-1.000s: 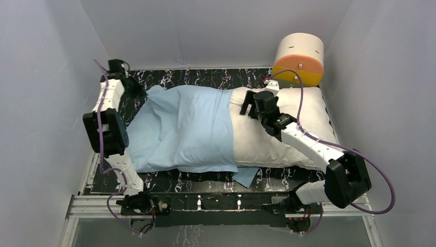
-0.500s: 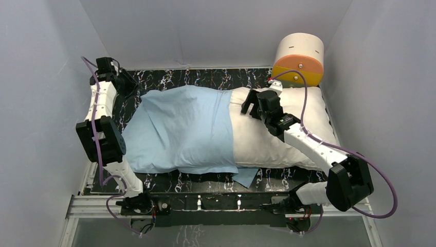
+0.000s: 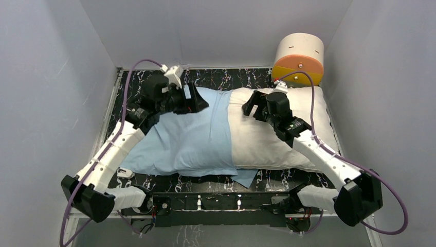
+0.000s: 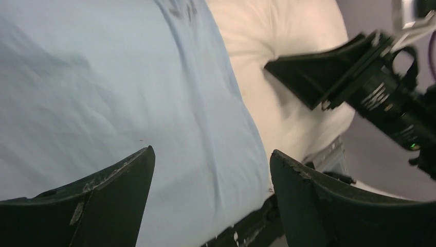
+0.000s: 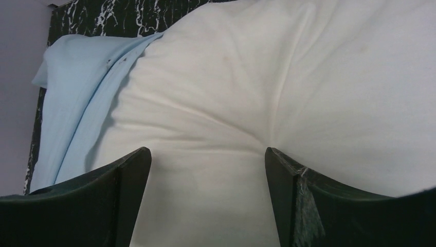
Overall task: Remove the pillowcase from the pillow
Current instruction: Remove the pillow from the pillowcase.
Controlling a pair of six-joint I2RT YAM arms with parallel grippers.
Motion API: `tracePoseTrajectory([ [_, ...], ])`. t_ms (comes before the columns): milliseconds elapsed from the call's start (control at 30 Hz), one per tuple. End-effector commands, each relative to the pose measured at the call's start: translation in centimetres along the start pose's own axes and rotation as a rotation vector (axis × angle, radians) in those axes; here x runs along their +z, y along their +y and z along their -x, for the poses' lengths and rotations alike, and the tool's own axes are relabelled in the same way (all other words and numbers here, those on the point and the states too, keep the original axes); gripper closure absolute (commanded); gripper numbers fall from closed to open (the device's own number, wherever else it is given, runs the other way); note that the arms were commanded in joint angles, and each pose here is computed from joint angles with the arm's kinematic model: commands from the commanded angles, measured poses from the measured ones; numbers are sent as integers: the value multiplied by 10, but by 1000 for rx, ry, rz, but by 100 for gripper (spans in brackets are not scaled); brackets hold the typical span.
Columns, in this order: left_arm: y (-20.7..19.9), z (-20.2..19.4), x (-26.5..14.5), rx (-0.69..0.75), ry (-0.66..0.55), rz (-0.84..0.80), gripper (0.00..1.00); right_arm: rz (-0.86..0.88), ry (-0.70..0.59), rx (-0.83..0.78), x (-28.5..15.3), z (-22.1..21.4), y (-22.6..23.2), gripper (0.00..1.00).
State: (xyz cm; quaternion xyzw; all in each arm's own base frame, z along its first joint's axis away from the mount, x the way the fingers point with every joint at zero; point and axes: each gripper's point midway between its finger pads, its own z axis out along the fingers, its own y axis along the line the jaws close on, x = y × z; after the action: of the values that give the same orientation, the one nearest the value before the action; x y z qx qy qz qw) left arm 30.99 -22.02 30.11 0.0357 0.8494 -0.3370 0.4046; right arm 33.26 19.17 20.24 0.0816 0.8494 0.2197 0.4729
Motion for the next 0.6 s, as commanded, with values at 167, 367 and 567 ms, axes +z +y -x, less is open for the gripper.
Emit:
tracePoseTrajectory([
  [167,-10,-95,-31,-118,91,-34,15,100,81,46,-76,-25,-4,11],
  [367,-3,-112,-72,-39,13,-101,2,-68,81,156,-127,-50,-57,11],
  [567,-13,-134,-97,23,-50,-281,2,-42,75,380,-165,-74,-71,12],
])
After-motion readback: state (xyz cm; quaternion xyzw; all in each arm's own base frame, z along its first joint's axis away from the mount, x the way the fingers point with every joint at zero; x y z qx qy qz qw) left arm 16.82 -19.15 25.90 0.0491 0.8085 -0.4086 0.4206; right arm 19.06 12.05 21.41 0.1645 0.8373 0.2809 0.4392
